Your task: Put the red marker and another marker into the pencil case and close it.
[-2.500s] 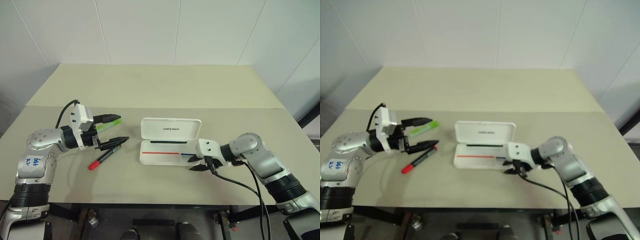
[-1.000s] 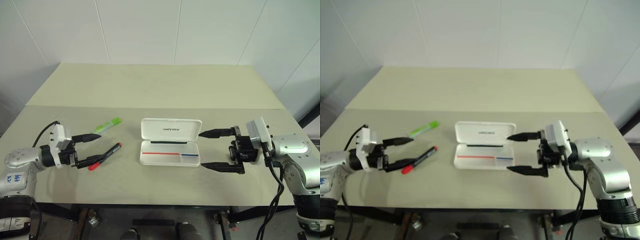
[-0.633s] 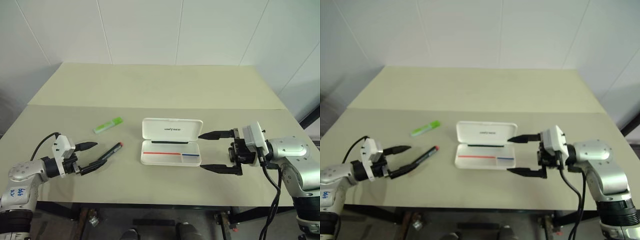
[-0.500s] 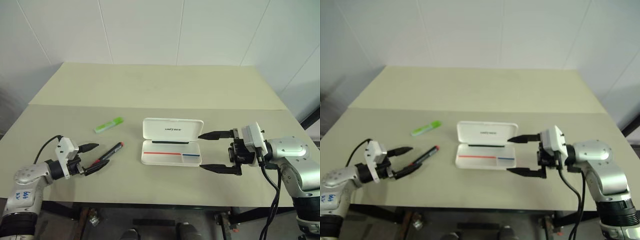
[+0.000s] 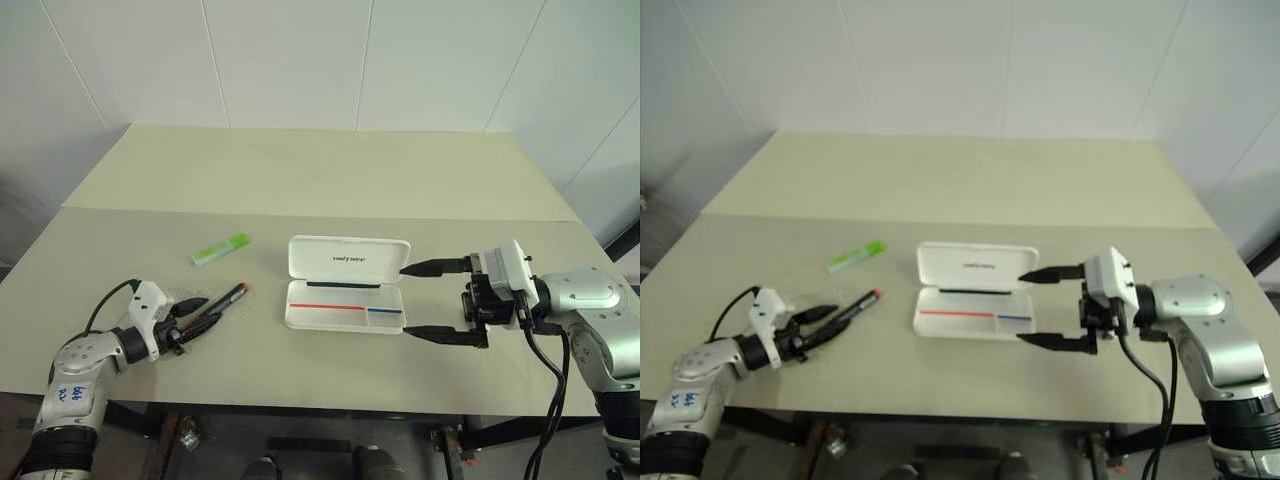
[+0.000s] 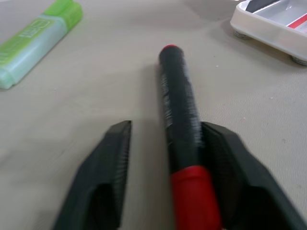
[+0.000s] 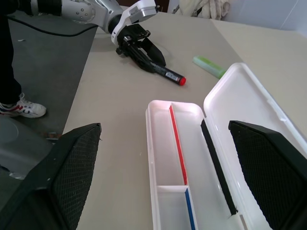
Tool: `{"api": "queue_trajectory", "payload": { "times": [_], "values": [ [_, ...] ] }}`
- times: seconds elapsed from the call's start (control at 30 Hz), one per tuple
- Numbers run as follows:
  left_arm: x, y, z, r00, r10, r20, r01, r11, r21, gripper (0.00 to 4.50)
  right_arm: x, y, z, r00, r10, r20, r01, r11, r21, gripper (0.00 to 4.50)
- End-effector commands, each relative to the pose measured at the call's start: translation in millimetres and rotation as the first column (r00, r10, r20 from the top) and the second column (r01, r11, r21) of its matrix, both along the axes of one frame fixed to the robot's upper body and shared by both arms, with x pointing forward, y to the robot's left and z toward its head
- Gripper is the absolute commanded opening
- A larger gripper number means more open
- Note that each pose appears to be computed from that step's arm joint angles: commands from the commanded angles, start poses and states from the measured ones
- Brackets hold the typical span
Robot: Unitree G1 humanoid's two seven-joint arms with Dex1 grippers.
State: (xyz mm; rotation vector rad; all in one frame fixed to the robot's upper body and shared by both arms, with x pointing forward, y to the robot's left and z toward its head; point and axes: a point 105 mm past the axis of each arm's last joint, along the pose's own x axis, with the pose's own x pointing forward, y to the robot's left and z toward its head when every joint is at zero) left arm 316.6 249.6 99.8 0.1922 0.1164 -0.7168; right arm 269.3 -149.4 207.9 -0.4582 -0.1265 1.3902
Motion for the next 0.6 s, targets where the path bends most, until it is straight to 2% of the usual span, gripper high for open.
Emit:
{"api": "queue_trajectory", "payload": {
  "times": [0.03,0.07,0.23,0.4,0.6],
  "values": [
    [3,0,2,1.0,0.007,0.021,-0.007,1.0,0.01,0.92,-5,-2,9,0.999,0.006,0.034,-0.006,1.0,0.011,4.5],
    [3,0,3,1.0,0.007,0.021,-0.007,1.0,0.008,0.63,-5,-2,8,0.999,0.005,0.034,-0.006,1.0,0.011,4.5],
    [7,-1,9,0.999,0.033,0.029,-0.032,0.998,-0.047,0.63,-4,-3,7,0.999,-0.004,0.039,0.003,1.0,0.012,4.5],
    [7,1,22,0.997,0.033,0.064,-0.03,0.999,-0.044,0.63,-1,-4,5,0.999,-0.008,0.043,0.008,1.0,0.011,4.5],
    [-15,-10,57,0.98,-0.139,0.142,0.147,0.988,-0.042,0.63,1,-8,1,1.0,-0.012,0.023,0.011,1.0,0.017,4.5]
  ]
}}
